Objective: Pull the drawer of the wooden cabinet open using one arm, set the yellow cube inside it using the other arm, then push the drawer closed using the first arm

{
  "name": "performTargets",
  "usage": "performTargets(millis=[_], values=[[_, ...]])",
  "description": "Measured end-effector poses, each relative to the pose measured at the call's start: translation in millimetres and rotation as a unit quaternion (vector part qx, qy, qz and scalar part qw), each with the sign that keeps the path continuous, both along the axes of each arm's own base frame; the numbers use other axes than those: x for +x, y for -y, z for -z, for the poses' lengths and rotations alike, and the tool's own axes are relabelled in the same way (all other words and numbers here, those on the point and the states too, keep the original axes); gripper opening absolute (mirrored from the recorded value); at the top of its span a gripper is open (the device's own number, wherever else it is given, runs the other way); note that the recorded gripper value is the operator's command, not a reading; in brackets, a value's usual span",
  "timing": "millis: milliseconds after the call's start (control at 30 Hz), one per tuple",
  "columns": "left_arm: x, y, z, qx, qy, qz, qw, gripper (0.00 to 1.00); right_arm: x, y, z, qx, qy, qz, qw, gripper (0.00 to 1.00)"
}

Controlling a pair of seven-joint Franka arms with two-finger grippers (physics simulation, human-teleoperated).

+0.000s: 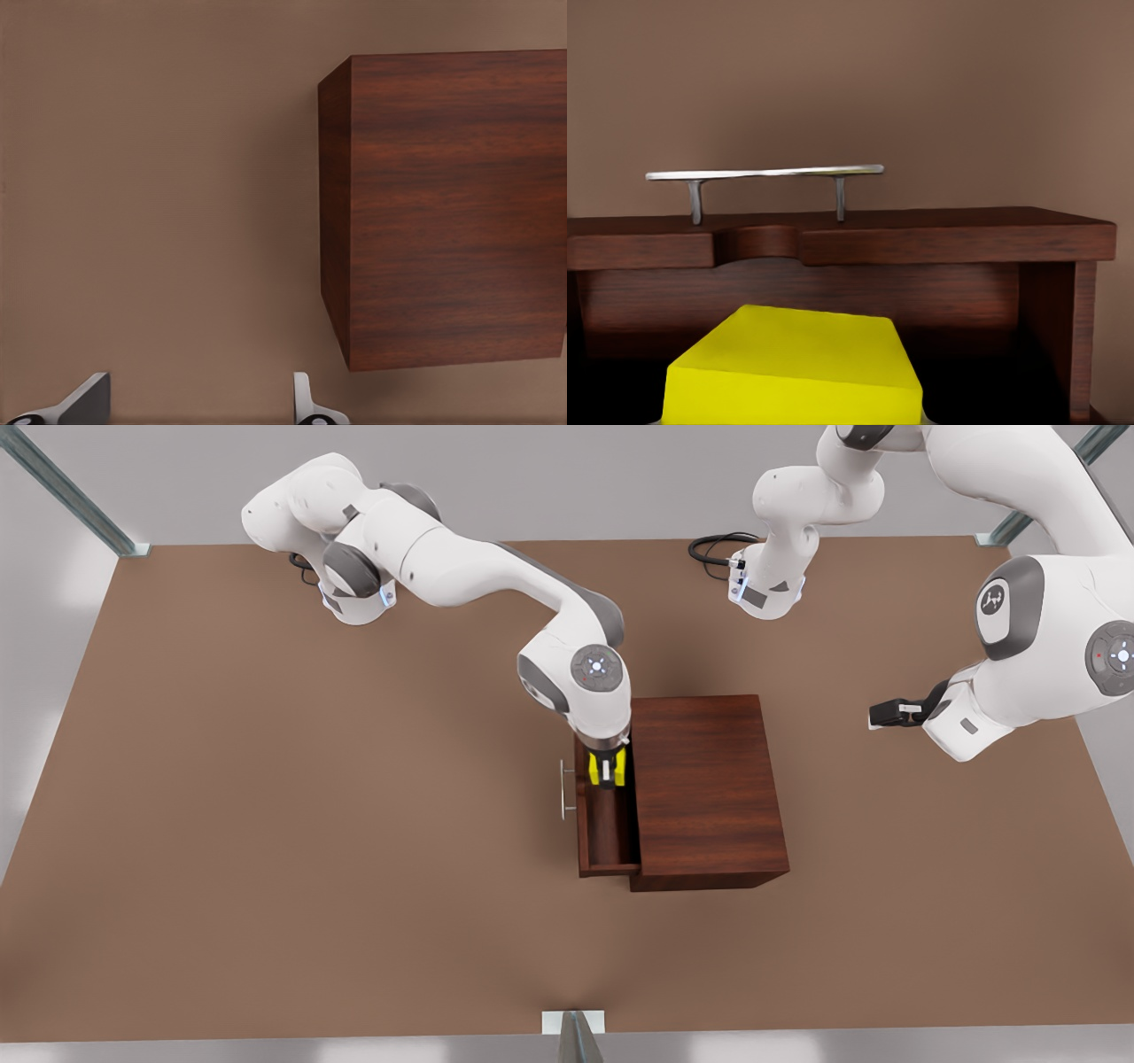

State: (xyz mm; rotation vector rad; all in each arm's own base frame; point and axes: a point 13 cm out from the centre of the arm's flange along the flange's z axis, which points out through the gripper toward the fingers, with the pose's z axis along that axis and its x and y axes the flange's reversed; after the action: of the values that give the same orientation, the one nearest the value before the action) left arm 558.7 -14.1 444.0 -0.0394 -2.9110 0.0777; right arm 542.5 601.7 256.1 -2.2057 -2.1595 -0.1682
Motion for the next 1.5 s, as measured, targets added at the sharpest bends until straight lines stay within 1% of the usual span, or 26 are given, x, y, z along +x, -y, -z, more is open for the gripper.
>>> performTargets(millis=[167,200,233,267,333,367,400,433,500,533,567,600,633,667,733,800,867,933,1000,1100,1233,1400,1500], values=[[-0.2,1.0,0.2,0.000,0.000,0.001,1.000,1.00,5.8,2.6,0.9,0.002,0.001,0.031,1.000,1.00],[-0.1,1.4,0.5,0.000,-0.001,0.001,1.000,1.00,16.2,15.1,-10.2,0.002,0.003,0.041,0.999,1.00],[0.0,2.4,0.5,0.000,-0.001,0.002,1.000,1.00,44.3,49.9,-36.7,0.001,0.009,0.062,0.998,1.00],[0.7,5.0,0.2,-0.001,0.000,0.003,1.000,1.00,81.6,104.8,-63.3,-0.003,0.013,0.091,0.996,1.00],[2.6,42.8,-3.6,-0.001,0.006,0.025,1.000,1.00,163.6,276.9,-104.7,-0.009,0.004,0.171,0.985,1.00],[2.8,83.0,-6.8,0.000,0.013,0.051,0.999,1.00,186.4,369.5,-122.6,-0.012,-0.003,0.201,0.980,1.00],[-1.1,128.1,-9.3,-0.001,0.022,0.079,0.997,1.00,188.3,449.3,-137.0,-0.023,-0.011,0.212,0.977,1.00],[-9.2,175.1,-13.1,0.000,0.032,0.106,0.994,1.00,175.2,510.6,-131.2,-0.039,-0.029,0.205,0.978,1.00],[-30.6,267.7,-21.3,0.003,0.060,0.154,0.986,1.00,130.2,582.4,-102.7,-0.072,-0.069,0.150,0.984,1.00],[-38.9,316.6,-17.1,0.005,0.072,0.172,0.982,1.00,102.4,601.9,-90.5,-0.083,-0.088,0.110,0.987,1.00],[-44.6,365.3,-1.0,0.011,0.081,0.186,0.979,1.00,81.3,611.9,-78.9,-0.087,-0.104,0.064,0.989,1.00],[-49.2,406.8,21.0,0.017,0.089,0.191,0.977,1.00,67.7,614.7,-68.1,-0.087,-0.115,0.017,0.989,1.00],[-50.6,435.0,39.4,0.021,0.099,0.185,0.978,1.00,61.8,612.6,-60.2,-0.086,-0.121,-0.032,0.988,1.00],[-48.8,451.6,51.8,0.022,0.109,0.172,0.979,1.00,60.6,614.1,-57.1,-0.084,-0.122,-0.075,0.986,1.00],[-29.6,489.3,84.2,0.016,0.132,0.138,0.981,1.00,60.9,619.0,-55.4,-0.078,-0.119,-0.150,0.978,1.00],[-20.7,527.1,124.0,0.013,0.151,0.108,0.982,1.00,62.5,620.5,-56.4,-0.072,-0.114,-0.218,0.966,1.00],[-11.0,559.0,158.8,0.013,0.180,0.080,0.980,1.00,64.0,623.6,-58.2,-0.067,-0.109,-0.278,0.952,1.00],[-7.5,579.4,169.7,0.007,0.206,0.052,0.977,1.00,65.1,625.9,-61.2,-0.062,-0.104,-0.330,0.936,1.00],[2.9,582.7,187.5,0.011,0.223,0.018,0.975,1.00,65.8,626.2,-62.8,-0.057,-0.101,-0.377,0.919,1.00],[13.3,580.3,214.1,0.024,0.237,-0.021,0.971,1.00,65.8,625.8,-63.2,-0.049,-0.097,-0.437,0.893,1.00],[13.8,588.3,239.1,0.025,0.248,-0.065,0.966,1.00,66.3,624.9,-63.7,-0.039,-0.091,-0.500,0.860,1.00],[15.5,586.2,251.6,0.036,0.260,-0.103,0.959,1.00,66.9,624.0,-62.6,-0.029,-0.085,-0.559,0.824,1.00],[9.0,583.8,262.9,0.048,0.257,-0.114,0.959,1.00,67.1,624.0,-62.0,-0.024,-0.082,-0.587,0.805,1.00]])
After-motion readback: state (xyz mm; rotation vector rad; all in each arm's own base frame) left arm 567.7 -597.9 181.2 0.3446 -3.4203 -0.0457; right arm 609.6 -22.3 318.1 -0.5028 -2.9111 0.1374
